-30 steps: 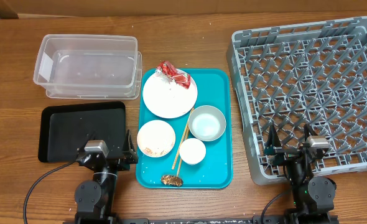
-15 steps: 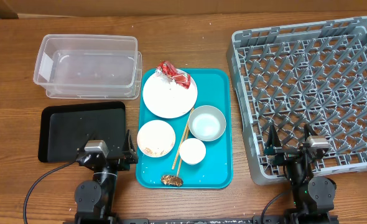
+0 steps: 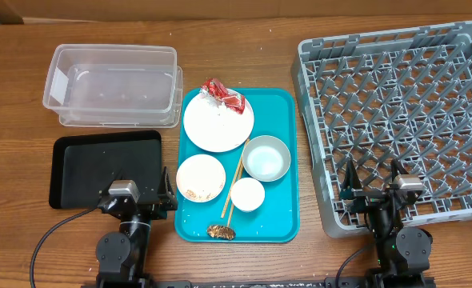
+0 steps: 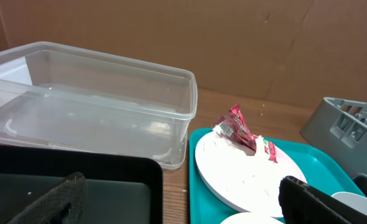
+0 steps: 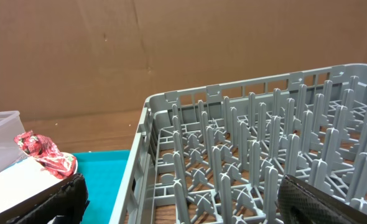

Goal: Sort waste into correct bins and load items into the dishwasher

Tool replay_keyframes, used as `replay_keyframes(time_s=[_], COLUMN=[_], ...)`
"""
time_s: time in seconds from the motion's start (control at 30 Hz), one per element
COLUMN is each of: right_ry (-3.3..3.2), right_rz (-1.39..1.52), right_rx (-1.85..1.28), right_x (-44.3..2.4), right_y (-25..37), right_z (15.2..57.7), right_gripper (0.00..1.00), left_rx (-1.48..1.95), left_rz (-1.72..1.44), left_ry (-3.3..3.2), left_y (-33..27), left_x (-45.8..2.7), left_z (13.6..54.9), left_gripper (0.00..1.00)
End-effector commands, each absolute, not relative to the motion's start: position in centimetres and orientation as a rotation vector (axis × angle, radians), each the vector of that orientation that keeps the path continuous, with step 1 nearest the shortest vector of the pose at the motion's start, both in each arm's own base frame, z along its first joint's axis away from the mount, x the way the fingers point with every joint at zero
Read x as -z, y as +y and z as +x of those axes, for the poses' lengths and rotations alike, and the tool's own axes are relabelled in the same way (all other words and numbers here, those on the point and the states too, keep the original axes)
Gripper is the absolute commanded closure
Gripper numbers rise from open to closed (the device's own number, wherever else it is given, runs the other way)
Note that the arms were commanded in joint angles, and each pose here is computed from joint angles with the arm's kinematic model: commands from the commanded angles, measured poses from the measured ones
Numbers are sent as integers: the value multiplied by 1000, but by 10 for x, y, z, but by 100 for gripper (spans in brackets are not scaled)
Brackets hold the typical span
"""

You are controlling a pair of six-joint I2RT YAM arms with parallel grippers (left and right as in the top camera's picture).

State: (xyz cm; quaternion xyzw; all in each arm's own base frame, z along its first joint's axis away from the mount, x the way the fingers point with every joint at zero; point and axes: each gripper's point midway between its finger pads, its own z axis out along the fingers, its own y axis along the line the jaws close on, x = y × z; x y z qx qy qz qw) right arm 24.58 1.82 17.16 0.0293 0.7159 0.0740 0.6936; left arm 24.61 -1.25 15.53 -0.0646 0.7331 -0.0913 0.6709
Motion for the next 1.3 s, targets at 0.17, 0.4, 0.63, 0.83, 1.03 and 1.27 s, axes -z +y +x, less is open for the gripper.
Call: replay_keyframes(time_s=[0.17,0.4,0.63,0.83,1.03,1.27], right_ry=[1604,1605,1606,1602,1581,1697], right_rz=[57,57,50,107,115,121], right_rx=[-175,-175,-197,-252,-249,-238], right_x=[-168,-168,-168,-169,-189,-204], right_y=[21,21,24,24,22,22], right_z=[246,246,246,246,244,243], right_gripper=[0,0,0,0,0,0], left_rx=[191,183,192,231,228,222], left_rz=[-120,-127,-119,-83,-87,-95], left_ry=[1660,1657,1661,1662,1709,1818], left_y=[-13,-12,-14,-22,-21,-21], left_x=[-153,-153,-153,-156,-166,-188], left_z=[246,246,246,245,238,234], left_gripper=[0,0,0,0,0,0])
